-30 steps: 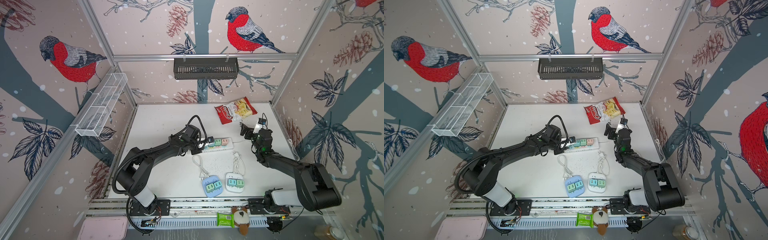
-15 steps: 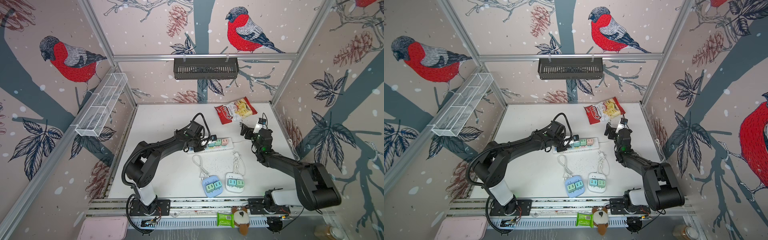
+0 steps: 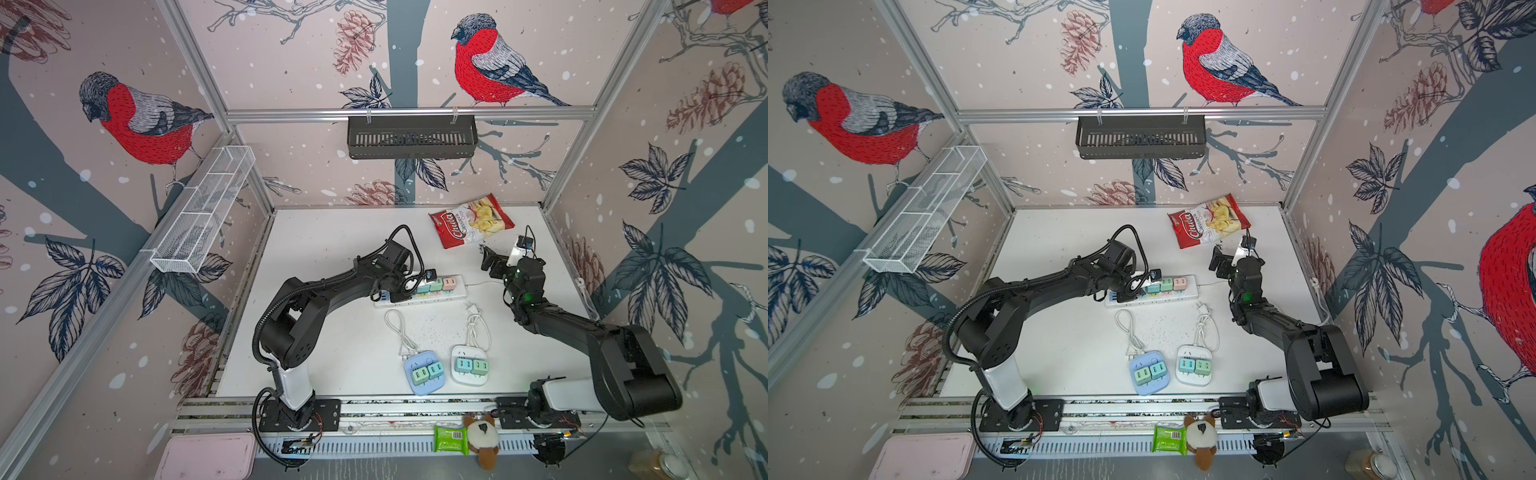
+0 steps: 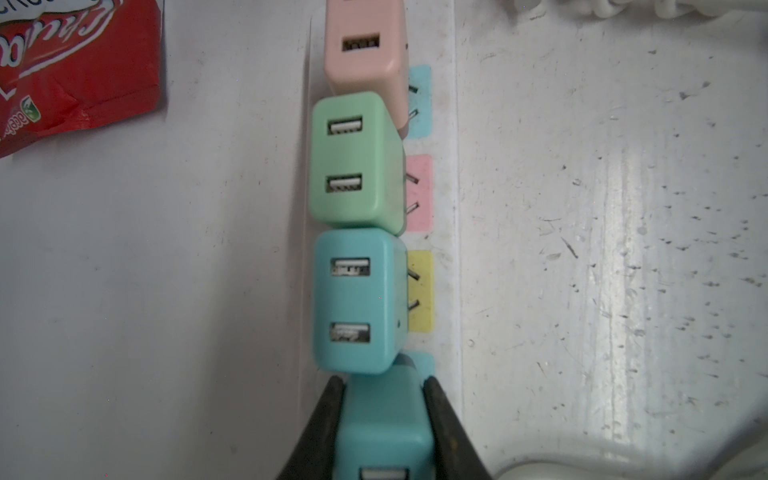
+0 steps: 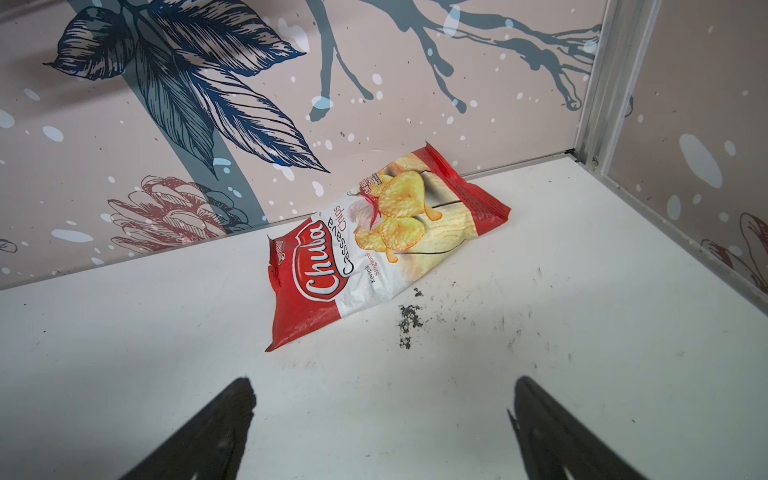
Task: Insert the plug
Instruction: 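Lower the teal charger into the strip socket beside the other teal charger, then open the left gripper and lift it away from the power strip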
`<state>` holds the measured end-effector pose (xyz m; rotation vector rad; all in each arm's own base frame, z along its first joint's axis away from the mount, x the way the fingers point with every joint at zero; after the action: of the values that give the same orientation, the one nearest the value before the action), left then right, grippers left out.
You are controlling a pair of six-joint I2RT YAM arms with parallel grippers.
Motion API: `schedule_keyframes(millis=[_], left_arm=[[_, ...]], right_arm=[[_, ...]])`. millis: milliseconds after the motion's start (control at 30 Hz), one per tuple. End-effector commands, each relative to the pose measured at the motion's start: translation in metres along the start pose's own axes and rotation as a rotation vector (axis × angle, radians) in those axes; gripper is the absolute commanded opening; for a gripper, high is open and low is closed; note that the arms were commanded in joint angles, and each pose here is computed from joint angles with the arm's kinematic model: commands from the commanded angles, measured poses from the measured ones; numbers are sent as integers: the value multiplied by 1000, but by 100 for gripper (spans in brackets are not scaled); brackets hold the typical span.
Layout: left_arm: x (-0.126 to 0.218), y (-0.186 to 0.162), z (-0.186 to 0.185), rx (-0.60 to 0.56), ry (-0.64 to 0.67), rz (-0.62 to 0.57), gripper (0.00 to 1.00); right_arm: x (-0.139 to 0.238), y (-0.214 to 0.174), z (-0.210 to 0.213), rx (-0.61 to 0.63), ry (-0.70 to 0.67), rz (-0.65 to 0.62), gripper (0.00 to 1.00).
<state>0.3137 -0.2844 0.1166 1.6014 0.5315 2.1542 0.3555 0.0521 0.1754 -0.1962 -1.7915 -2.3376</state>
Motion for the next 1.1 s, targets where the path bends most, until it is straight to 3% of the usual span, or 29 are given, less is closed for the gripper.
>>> schedule_keyframes(millis=[0,500,1067], left_arm=[[-4,-9,-9,1,-52,49,0],[-29,-22,-16,55,-210,160,0],[-47,-45,-5,153,-290,207,0]], right_arm=[[-1,3,2,-7,11,-10,97],[1,3,1,-12,10,-15,97],[0,4,-1,-16,3,-13,97]])
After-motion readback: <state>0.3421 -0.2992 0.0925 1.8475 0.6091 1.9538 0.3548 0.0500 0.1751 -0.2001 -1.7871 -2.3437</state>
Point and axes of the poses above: each gripper's point midway between its finger pads, its own x axis back along the fingers, its own z axis along the line the jaws close on, y = z × x, the point moved 5 cm from there along x, back along the fingers, and after that the axes turned 2 degrees about -x, right-handed, at the moved point
